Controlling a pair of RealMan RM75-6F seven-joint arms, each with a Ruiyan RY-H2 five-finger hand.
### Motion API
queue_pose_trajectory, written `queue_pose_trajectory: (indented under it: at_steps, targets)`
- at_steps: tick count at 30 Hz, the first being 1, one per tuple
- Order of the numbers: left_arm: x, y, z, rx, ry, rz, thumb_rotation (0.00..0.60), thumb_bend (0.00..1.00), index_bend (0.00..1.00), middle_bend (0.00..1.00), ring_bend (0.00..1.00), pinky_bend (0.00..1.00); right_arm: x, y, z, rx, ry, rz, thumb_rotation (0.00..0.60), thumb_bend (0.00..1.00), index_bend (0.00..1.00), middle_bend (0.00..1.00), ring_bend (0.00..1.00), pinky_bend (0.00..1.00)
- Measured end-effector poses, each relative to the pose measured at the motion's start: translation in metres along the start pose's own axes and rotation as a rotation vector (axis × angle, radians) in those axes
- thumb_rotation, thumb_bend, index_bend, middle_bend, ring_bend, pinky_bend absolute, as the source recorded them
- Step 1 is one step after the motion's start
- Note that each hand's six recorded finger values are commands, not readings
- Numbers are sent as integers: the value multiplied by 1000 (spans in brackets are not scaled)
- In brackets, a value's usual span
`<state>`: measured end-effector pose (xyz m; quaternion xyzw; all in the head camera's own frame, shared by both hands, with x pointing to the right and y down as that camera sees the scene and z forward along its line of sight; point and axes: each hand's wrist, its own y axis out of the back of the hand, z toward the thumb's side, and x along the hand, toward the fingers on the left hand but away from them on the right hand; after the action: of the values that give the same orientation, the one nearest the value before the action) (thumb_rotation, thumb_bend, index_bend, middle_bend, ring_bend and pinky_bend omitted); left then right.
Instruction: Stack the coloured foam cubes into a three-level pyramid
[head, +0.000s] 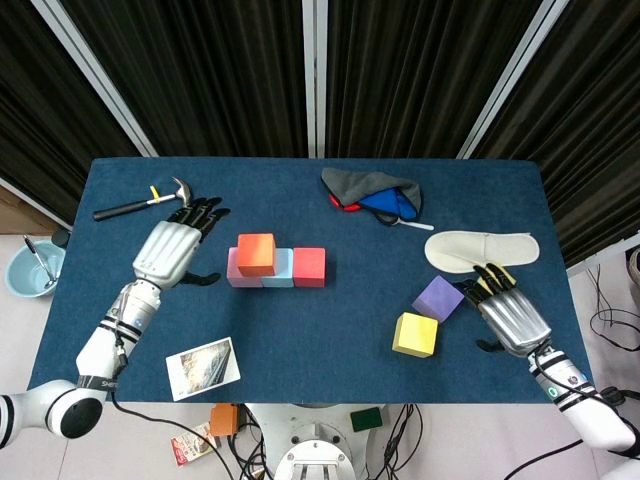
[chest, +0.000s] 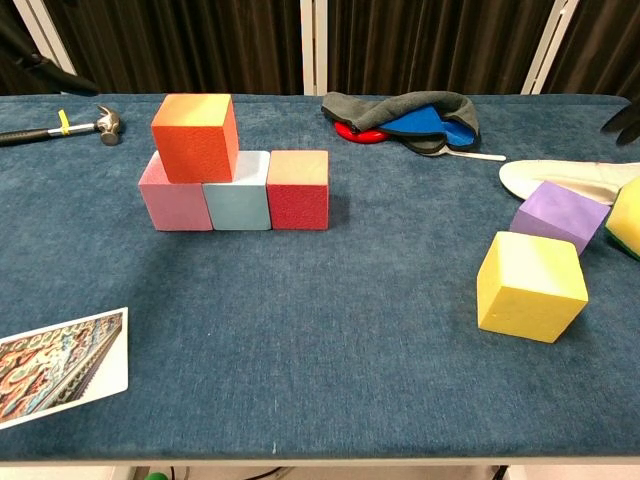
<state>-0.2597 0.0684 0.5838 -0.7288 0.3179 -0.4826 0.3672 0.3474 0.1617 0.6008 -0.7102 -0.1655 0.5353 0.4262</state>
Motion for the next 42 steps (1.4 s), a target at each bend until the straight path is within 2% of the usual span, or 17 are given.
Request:
queue_pose_trajectory:
  at_steps: [3, 7, 15, 24, 28, 32, 36, 38, 42]
  targets:
    - [-8, -1, -7, -18, 12, 2, 556, 122, 112, 36, 31, 181, -2, -9, 5, 89, 41, 0, 600, 0, 168, 179, 18, 0]
    - [-17, -3, -14, -46, 23, 6, 555, 122, 112, 36, 31, 181, -10, -19, 14, 133, 85, -23, 600, 0, 170, 171, 18, 0]
    - [-29, -1, -25, -74, 45, 17, 554, 118, 113, 36, 31, 181, -30, -32, 36, 292, 241, -69, 600, 0, 171, 132, 18, 0]
    - [-33, 4, -35, -109, 64, 34, 557, 117, 113, 36, 31, 181, -47, -40, 55, 375, 355, -103, 600, 0, 170, 88, 13, 0]
    - [-36, 4, -39, -118, 70, 40, 549, 117, 112, 36, 31, 182, -57, -43, 68, 403, 409, -101, 600, 1, 174, 116, 13, 0]
    - [-40, 1, -44, -122, 79, 38, 547, 117, 112, 36, 31, 182, -65, -47, 79, 428, 465, -88, 600, 56, 322, 233, 31, 1]
    - [-44, -2, -48, -129, 86, 40, 553, 117, 112, 36, 31, 181, -69, -44, 81, 410, 472, -96, 600, 142, 504, 358, 114, 39]
    - [-47, -3, -51, -138, 91, 46, 551, 117, 113, 36, 31, 182, -71, -38, 79, 362, 452, -110, 600, 148, 565, 408, 152, 57]
    - [-54, -5, -60, -151, 109, 59, 560, 113, 113, 36, 31, 182, -80, -17, 77, 204, 387, -147, 600, 147, 602, 471, 210, 87]
